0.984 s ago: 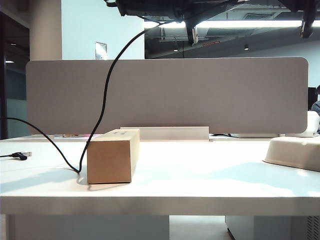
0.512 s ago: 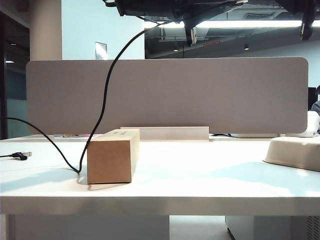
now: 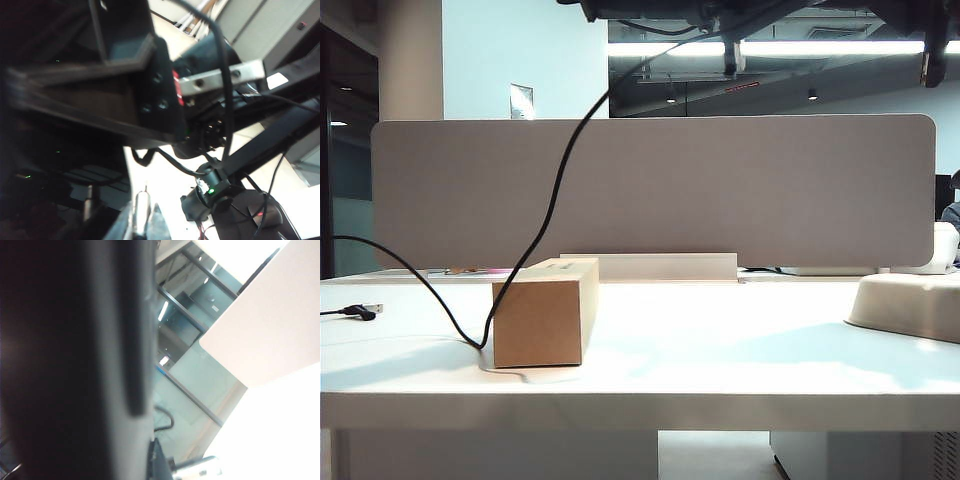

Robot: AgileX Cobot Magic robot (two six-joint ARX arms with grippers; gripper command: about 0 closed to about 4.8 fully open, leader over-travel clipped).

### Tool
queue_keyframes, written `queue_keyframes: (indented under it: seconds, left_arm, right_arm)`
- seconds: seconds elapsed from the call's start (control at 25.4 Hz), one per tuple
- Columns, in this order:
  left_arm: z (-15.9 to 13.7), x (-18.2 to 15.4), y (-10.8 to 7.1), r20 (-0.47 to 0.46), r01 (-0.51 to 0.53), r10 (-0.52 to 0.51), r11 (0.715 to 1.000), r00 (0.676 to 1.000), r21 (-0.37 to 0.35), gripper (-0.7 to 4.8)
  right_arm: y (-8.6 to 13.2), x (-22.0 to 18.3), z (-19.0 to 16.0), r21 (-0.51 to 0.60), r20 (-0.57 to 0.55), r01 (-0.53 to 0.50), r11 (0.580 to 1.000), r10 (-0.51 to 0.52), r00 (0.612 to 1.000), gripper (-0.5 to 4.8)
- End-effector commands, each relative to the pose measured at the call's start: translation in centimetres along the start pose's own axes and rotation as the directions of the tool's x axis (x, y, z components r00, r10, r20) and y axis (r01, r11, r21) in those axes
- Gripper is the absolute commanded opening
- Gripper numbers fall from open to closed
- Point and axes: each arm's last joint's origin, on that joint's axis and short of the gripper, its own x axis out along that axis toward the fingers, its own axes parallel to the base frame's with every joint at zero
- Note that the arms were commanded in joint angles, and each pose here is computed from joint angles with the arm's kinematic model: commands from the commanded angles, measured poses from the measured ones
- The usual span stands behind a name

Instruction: Pick up the charging cable and the phone, plug the charging cable into the charging port on the phone, and finally place them back on the table.

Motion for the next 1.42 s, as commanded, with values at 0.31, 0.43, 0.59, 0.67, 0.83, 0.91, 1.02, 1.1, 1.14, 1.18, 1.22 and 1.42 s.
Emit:
queue_keyframes:
  seconds: [0.31, 0.43, 0.59, 0.67, 0.83, 0.91, 1.02, 1.1, 1.14, 1.18, 1.22, 1.42]
  left_arm:
    - [-0.4, -2.8, 0.7, 0.003, -0.040, 0.040, 0.998, 0.999, -0.046, -0.06]
    - [0.2, -2.8, 0.7, 0.027, -0.041, 0.042, 0.999, 0.999, -0.027, -0.06]
    - [1.3, -2.9, 0.7, 0.074, -0.045, 0.046, 0.999, 0.996, -0.005, -0.06]
    - [1.7, -2.9, 0.7, 0.091, -0.045, 0.044, 0.999, 0.995, 0.008, -0.06]
    - [2.0, -3.0, 0.7, 0.107, -0.050, 0.049, 0.999, 0.993, 0.009, -0.06]
    - [2.0, -3.0, 0.7, 0.108, -0.050, 0.049, 0.999, 0.993, 0.006, -0.06]
    - [2.1, -3.0, 0.6, 0.113, -0.047, 0.047, 0.999, 0.992, -0.003, -0.06]
    - [2.4, -3.0, 0.6, 0.125, -0.045, 0.044, 0.999, 0.991, 0.000, -0.06]
    - [2.7, -3.1, 0.5, 0.138, -0.041, 0.041, 0.999, 0.990, -0.001, -0.06]
    - [2.9, -3.1, 0.5, 0.142, -0.037, 0.037, 0.999, 0.989, 0.001, -0.06]
    - [3.0, -3.1, 0.4, 0.149, -0.034, 0.034, 0.999, 0.988, 0.002, -0.06]
    - [3.1, -3.1, 0.3, 0.141, 0.003, -0.002, 1.000, 0.990, -0.005, -0.06]
  right_arm:
    - [1.4, 0.8, 1.2, -0.105, 0.075, -0.066, 0.992, 0.074, 0.994, -0.06]
    - [1.3, 0.8, 1.3, -0.106, 0.124, -0.035, 0.994, 0.048, 0.991, -0.06]
    - [1.5, 0.7, 1.6, -0.119, 0.182, -0.032, 0.992, 0.054, 0.982, -0.06]
    - [1.7, 0.7, 1.6, -0.132, 0.193, -0.047, 0.990, 0.073, 0.978, -0.06]
    - [1.7, 0.7, 1.8, -0.107, 0.235, -0.040, 0.993, 0.065, 0.970, -0.06]
    - [1.7, 0.7, 1.8, -0.109, 0.241, -0.043, 0.993, 0.068, 0.968, -0.06]
    - [2.2, 1.1, 2.4, -0.093, 0.258, -0.070, 0.993, 0.092, 0.962, -0.06]
    - [2.6, 1.4, 2.8, -0.093, 0.262, -0.091, 0.991, 0.112, 0.959, -0.06]
    - [3.0, 1.7, 3.1, -0.102, 0.263, -0.104, 0.989, 0.128, 0.956, -0.06]
    - [3.1, 1.8, 3.2, -0.103, 0.258, -0.111, 0.988, 0.134, 0.957, -0.06]
    - [3.1, 1.8, 3.2, -0.102, 0.248, -0.117, 0.988, 0.140, 0.959, -0.06]
    - [3.1, 1.8, 3.1, -0.102, 0.243, -0.119, 0.988, 0.141, 0.960, -0.06]
